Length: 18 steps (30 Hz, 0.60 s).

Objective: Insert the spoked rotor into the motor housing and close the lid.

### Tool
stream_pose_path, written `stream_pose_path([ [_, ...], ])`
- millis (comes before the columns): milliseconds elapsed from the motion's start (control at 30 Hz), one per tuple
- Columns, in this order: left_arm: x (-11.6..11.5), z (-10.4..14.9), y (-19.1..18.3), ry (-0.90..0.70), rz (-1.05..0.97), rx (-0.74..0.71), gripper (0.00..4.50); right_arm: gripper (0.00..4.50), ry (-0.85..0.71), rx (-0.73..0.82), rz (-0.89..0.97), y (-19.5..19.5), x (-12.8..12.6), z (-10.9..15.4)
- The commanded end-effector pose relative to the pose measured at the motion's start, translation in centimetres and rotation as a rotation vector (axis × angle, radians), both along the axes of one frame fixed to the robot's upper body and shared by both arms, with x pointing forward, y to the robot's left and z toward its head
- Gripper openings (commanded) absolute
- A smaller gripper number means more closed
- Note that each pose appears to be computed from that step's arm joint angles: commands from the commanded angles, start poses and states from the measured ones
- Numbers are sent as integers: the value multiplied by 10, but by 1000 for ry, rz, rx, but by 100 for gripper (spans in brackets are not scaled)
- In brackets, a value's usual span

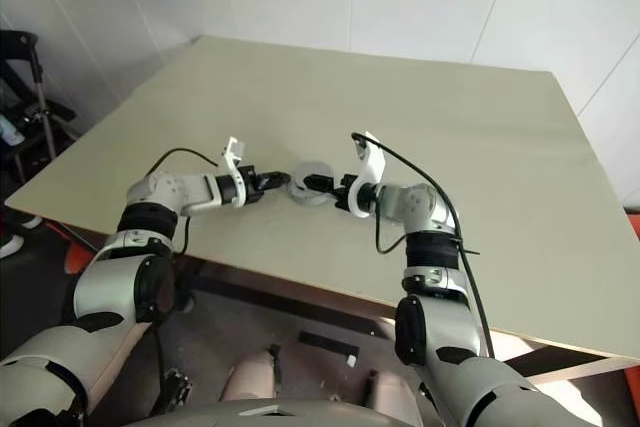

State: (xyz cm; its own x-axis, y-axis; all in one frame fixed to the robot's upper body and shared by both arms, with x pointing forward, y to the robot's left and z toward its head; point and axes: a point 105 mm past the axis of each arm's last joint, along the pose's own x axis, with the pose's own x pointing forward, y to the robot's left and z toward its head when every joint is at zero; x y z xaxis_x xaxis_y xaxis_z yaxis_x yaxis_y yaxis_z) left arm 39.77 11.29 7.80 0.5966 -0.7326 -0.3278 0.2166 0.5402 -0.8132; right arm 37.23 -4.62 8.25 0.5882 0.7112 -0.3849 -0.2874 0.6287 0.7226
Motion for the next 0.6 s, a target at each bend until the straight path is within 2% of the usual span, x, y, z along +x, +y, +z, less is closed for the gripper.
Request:
stream_pose_path([
  [33, 4, 8, 4, -28, 9, 8, 0, 448, -63, 62, 25, 18, 5, 26],
  [333, 5, 11, 4, -38, 6, 17, 0, 448, -91, 58, 1, 22, 9, 30],
  [600, 5, 11, 5, -43, 8, 20, 0, 448, -116, 72, -104, 20, 25, 35],
])
